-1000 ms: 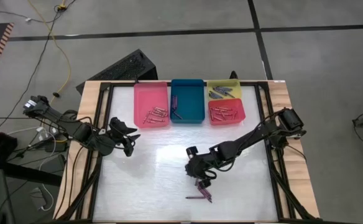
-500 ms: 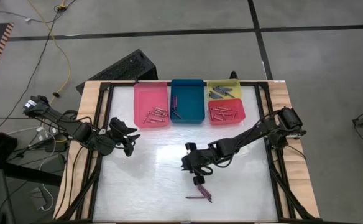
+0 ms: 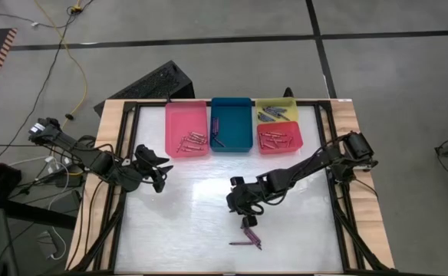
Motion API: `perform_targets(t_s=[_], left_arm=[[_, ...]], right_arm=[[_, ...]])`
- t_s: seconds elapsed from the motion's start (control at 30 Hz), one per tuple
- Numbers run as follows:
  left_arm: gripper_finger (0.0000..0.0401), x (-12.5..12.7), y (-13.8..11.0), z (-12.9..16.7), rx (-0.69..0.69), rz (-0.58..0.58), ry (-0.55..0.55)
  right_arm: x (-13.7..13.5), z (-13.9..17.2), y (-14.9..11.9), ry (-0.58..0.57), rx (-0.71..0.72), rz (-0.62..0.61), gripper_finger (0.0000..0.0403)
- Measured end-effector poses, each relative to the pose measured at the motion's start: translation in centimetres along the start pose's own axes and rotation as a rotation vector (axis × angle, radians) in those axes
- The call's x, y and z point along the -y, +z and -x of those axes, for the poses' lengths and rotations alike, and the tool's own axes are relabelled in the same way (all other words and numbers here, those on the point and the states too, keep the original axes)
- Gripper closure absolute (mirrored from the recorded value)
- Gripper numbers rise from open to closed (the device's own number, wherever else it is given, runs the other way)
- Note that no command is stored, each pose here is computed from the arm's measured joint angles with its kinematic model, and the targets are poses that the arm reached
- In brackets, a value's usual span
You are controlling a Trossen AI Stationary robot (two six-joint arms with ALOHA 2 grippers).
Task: Sort crayons
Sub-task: Put the violet crayon into the blue bin
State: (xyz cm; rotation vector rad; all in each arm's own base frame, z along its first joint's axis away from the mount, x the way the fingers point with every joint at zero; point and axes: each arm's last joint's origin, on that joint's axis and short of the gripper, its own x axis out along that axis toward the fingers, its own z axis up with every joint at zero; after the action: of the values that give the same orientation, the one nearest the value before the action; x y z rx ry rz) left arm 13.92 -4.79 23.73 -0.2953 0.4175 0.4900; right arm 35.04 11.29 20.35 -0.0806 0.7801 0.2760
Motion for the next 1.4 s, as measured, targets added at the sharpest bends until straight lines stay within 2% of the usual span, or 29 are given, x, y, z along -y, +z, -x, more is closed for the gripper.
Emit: perform_targets(t_s=[0.27,0.4,0.53,0.77,1.07,1.4], left_arm=[[0.0262,0.0,0.0,0.0,0.000,0.000,0.000],[0.0262,0.0,0.0,0.0,0.000,0.000,0.000],[0.0262,0.0,0.0,0.0,0.000,0.000,0.000],[0.0262,0.0,0.0,0.0,0.002,-0.009,0.004],[0.0262,-0.1,0.0,0.0,0.014,-0.011,0.018],[0.0262,-0.1,0.0,0.0,0.012,-0.014,0.021]], right_arm=[[-0.7,0.0,-0.1,0.032,-0.011,0.014,0.0197],[-1.3,0.0,-0.3,0.050,-0.024,0.137,0.0168],[-2.0,0.1,-0.9,0.069,-0.072,0.238,0.0164],[-2.2,0.2,-2.1,0.077,-0.195,0.239,0.0164],[-2.2,0.3,-2.1,0.077,-0.201,0.240,0.0164],[-3.1,-2.8,-4.0,0.079,-0.295,0.264,0.0164]])
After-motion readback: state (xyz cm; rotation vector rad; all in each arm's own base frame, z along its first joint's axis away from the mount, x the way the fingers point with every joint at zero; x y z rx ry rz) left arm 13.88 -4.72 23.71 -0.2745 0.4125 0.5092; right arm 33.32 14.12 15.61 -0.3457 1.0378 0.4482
